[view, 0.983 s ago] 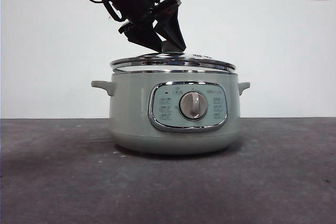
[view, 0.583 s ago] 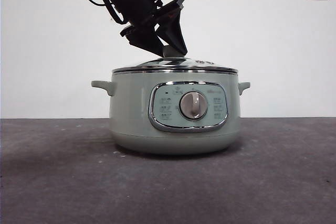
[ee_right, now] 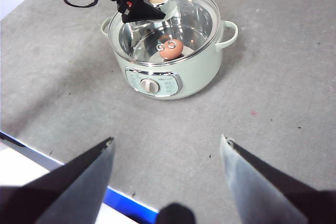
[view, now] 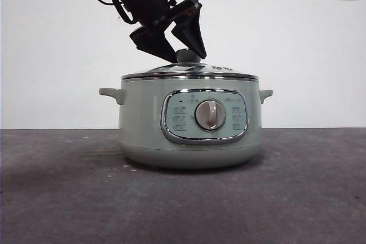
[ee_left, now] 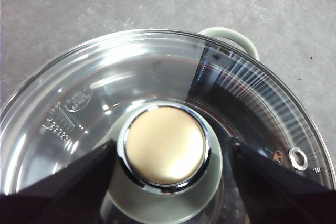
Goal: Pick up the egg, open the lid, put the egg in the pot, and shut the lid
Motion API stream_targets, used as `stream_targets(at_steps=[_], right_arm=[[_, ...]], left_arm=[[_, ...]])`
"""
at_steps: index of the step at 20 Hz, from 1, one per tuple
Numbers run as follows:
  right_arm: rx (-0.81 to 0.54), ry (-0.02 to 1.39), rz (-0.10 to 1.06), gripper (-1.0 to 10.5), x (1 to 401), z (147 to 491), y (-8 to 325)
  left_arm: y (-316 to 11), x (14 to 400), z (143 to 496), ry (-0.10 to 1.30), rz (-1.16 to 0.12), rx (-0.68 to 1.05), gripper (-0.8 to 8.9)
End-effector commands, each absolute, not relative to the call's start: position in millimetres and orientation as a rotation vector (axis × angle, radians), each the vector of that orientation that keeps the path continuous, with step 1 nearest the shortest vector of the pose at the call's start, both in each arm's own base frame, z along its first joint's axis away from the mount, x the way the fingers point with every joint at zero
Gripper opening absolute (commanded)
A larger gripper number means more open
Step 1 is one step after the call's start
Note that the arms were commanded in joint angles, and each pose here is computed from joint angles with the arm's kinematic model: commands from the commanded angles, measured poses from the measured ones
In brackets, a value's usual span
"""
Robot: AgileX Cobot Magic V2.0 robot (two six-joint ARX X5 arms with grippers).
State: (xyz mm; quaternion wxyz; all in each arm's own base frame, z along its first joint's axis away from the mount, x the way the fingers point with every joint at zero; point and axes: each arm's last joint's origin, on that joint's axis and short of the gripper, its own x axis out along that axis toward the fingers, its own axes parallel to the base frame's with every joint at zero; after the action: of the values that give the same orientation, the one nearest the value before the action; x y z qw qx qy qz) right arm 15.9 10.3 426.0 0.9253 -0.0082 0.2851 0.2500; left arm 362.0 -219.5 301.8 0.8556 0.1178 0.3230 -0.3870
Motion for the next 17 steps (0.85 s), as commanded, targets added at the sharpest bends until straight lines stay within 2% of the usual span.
stream_targets(at_steps=[1,5,9,13,17], right_arm=[[-0.022,0.614,0.508,3.4,15,422,10],[-0.022,0.614,0.508,3.4,15,422,10],[-0.023,0.613,0.505,3.4,15,422,10],[-0.045,0.612,0.488,3.4,17,422,10],[-0.064,0.617,0.493,3.4,20,422,12]], left_arm=[[-218,364,298,0.716,-0.805,0.243,3.8],[-217,362,326,0.69,-0.806,0.241,3.8],[-208,345,375,0.684,-0.807,0.24,3.8],[-187,308,414,0.813,-0.813,0.25,3.77],[-169,268,434,0.913,-0.931,0.188,3.76]])
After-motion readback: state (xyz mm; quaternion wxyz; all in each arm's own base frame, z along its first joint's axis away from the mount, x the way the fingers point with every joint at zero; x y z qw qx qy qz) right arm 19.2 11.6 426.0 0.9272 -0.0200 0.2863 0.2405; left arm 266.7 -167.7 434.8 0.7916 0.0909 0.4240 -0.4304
